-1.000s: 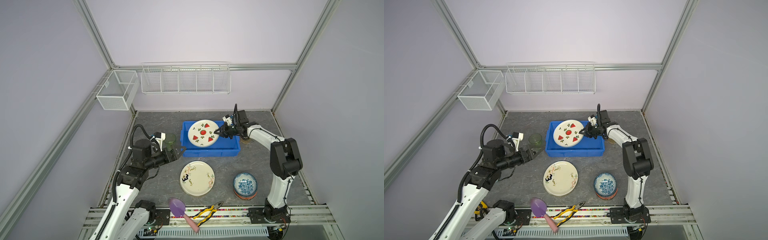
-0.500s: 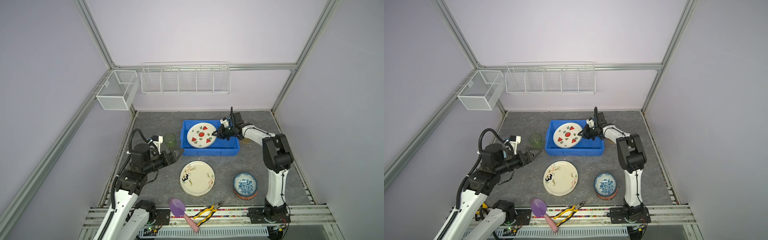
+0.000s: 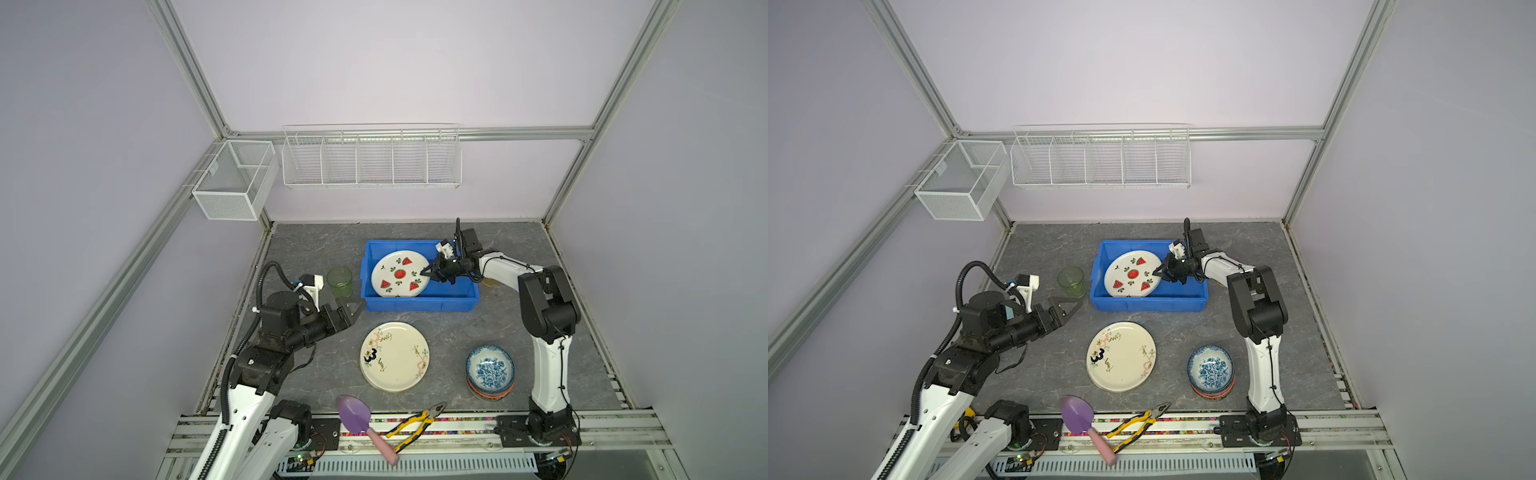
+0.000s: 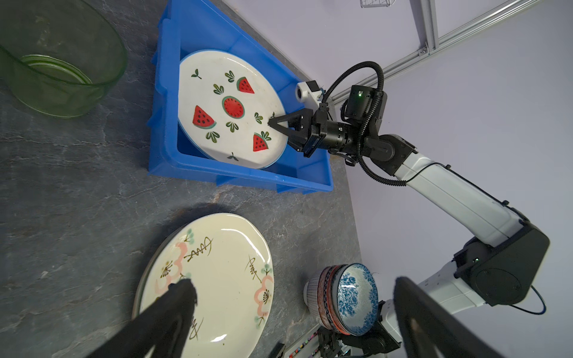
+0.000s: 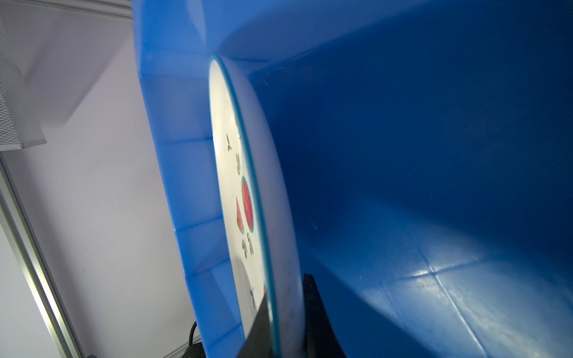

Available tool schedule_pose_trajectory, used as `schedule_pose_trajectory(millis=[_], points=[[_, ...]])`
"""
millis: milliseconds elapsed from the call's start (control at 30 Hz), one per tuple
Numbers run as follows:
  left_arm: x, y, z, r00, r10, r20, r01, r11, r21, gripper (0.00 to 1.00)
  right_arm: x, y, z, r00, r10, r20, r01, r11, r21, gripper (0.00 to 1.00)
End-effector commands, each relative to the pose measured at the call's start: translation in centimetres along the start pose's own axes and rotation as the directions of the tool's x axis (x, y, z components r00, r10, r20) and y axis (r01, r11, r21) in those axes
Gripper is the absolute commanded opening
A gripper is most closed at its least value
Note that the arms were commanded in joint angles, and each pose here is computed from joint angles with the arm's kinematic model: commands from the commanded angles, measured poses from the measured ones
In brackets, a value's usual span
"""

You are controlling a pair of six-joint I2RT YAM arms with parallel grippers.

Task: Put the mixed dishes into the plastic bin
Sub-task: 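Lower the watermelon plate flat into the bin and open the right gripper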

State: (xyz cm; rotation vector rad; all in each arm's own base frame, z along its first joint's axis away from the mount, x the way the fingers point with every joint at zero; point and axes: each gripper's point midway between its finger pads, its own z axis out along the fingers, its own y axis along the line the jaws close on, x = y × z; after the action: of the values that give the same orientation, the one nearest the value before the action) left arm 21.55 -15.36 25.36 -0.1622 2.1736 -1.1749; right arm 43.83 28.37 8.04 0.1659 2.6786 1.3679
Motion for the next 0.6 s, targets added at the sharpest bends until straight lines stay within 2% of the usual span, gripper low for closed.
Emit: schedule_pose_trajectory(millis=[0, 167, 567], points=[[0.4, 1.0, -0.2, 1.000, -0.022, 0.003, 0.022, 0.999, -0.036, 0.99, -0.1, 2.8, 0.0, 0.997, -0.075, -0.007, 0.074, 0.993, -0.097, 0.06], [0.5, 1.1, -0.3, 1.000, -0.005, -0.005, 0.005, 0.999, -0.049, 0.99, 0.4, 2.1, 0.3, 0.997, -0.075, -0.017, 0.073, 0.994, -0.079, 0.08], [0.4, 3.4, 0.5, 1.000, 0.021, -0.018, -0.023, 0.991, -0.133, 0.99, 1.4, 0.2, 0.5, 0.997, -0.072, -0.037, 0.071, 0.997, -0.025, 0.31]])
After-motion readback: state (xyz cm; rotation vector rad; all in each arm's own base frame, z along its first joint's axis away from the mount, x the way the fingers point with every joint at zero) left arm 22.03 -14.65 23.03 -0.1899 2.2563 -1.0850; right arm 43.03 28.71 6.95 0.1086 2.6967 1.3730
